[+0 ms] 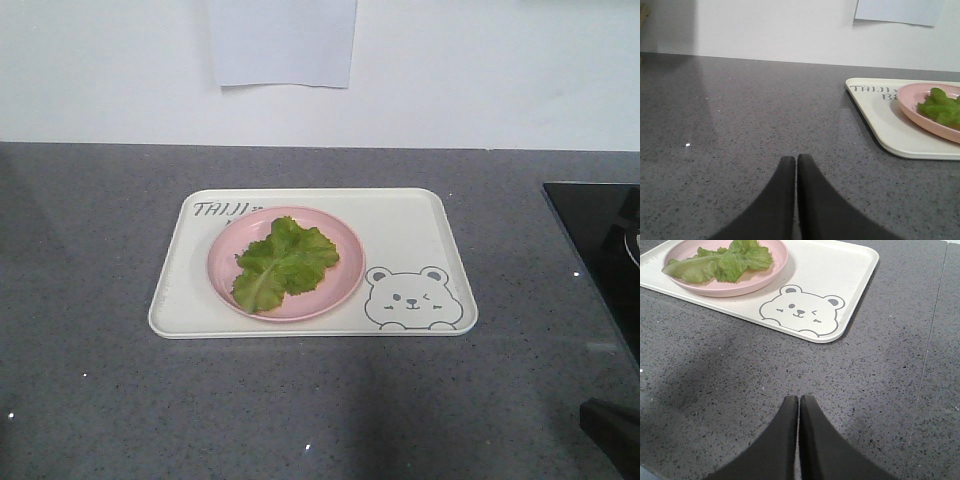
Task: Transfer vegetables to tray and serve
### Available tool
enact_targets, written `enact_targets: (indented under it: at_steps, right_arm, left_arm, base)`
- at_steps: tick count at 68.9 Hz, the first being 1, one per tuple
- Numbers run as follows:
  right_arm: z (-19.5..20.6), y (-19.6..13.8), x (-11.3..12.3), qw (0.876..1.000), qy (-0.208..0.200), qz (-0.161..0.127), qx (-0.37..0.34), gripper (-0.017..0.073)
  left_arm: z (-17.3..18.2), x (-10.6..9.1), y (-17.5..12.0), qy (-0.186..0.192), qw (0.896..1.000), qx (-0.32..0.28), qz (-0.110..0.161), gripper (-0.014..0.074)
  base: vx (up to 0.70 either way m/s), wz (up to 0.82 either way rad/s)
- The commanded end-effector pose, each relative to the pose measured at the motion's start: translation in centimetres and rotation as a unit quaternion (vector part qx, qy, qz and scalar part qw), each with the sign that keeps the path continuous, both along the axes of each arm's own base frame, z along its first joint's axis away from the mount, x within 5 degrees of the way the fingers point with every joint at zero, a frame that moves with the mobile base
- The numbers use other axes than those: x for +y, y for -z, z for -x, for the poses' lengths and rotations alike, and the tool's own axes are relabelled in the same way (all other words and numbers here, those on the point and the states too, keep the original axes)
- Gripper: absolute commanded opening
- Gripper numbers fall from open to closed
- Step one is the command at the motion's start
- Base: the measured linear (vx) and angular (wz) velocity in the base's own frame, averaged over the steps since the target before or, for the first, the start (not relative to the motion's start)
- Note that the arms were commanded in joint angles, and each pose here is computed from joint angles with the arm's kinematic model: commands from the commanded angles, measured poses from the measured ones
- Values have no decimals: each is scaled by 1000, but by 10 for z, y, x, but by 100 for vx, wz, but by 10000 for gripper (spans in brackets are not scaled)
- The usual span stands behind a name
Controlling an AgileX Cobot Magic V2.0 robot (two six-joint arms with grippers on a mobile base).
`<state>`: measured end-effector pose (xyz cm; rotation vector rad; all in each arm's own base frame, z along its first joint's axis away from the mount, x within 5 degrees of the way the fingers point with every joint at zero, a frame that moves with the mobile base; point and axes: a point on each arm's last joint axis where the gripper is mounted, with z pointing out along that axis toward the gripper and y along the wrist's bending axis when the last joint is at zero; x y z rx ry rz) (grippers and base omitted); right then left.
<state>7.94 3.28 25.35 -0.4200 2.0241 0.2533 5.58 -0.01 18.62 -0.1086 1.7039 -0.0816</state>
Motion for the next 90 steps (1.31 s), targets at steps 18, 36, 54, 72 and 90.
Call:
enact_targets:
  at_steps: [18, 36, 54, 72, 90]
  right_arm:
    - [-3, -13, -1, 999, 10, -9, -36, -6]
    - [-3, -13, -1, 999, 10, -9, -36, -6]
    - [-3, -13, -1, 999, 10, -9, -36, -6]
    - [-3, -13, -1, 999, 10, -9, -36, -6]
    - [-3, -13, -1, 999, 10, -9, -36, -6]
  left_arm:
    - [-1, 1, 2, -4, 1000, -29, 3, -6]
    - [-1, 1, 2, -4, 1000, -29, 1, -6]
    - [-1, 1, 2, -4, 1000, -29, 1, -6]
    - [-1, 1, 2, -4, 1000, -29, 1, -6]
    - [-1, 1, 2, -4, 1000, -29, 1, -6]
  base:
    - [0, 0]
    - [0, 0]
    - [0, 0]
    - [0, 0]
    - [0, 0]
